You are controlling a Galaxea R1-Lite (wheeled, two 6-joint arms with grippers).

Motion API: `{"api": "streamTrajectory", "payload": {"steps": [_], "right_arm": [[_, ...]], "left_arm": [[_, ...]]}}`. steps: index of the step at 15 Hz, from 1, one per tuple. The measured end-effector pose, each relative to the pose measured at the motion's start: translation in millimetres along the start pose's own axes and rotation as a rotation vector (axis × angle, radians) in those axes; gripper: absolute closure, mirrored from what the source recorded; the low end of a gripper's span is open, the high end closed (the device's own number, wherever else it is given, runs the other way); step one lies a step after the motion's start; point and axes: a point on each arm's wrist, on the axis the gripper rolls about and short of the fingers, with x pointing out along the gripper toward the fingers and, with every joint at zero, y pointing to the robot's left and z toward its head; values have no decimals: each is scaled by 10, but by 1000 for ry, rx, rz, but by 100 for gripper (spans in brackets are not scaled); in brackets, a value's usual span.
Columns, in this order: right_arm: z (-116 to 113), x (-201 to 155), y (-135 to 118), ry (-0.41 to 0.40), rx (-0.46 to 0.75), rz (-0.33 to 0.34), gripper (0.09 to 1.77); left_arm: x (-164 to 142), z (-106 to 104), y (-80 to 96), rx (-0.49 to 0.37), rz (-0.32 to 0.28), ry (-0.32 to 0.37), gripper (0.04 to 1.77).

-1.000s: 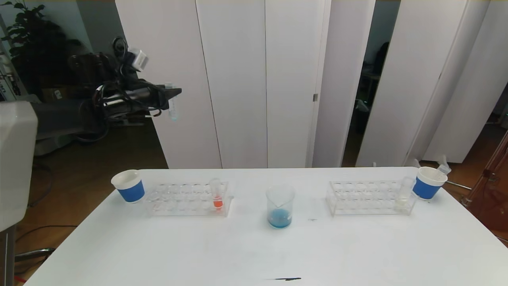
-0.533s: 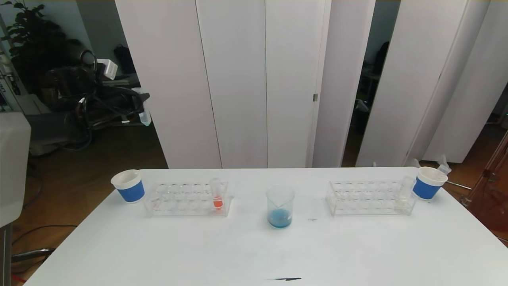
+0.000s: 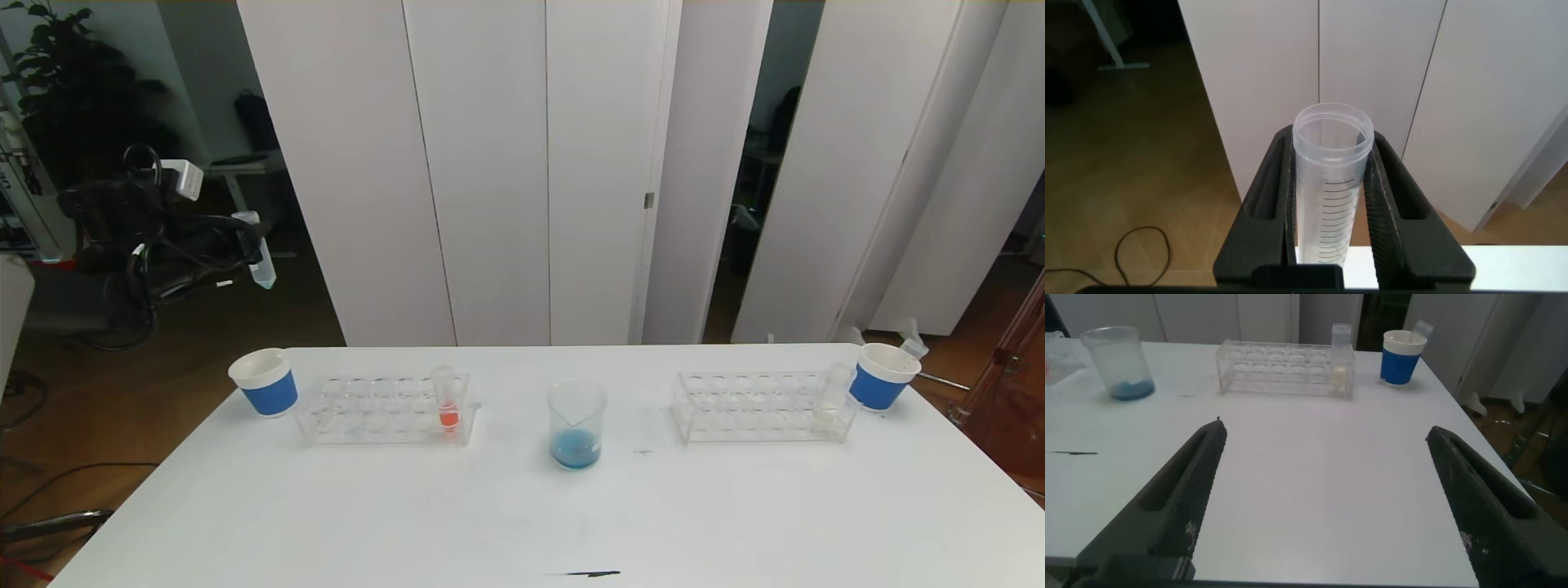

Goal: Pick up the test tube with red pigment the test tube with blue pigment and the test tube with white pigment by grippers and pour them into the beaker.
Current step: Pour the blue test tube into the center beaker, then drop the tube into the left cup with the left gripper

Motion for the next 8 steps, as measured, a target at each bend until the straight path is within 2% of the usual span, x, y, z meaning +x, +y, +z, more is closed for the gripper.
{"api": "streamTrajectory", "payload": {"steps": [8], "right_arm": [[0,0,0,0,0,0,11]], "left_arm": [[-340,-265,89,11,47,-27,124]]}}
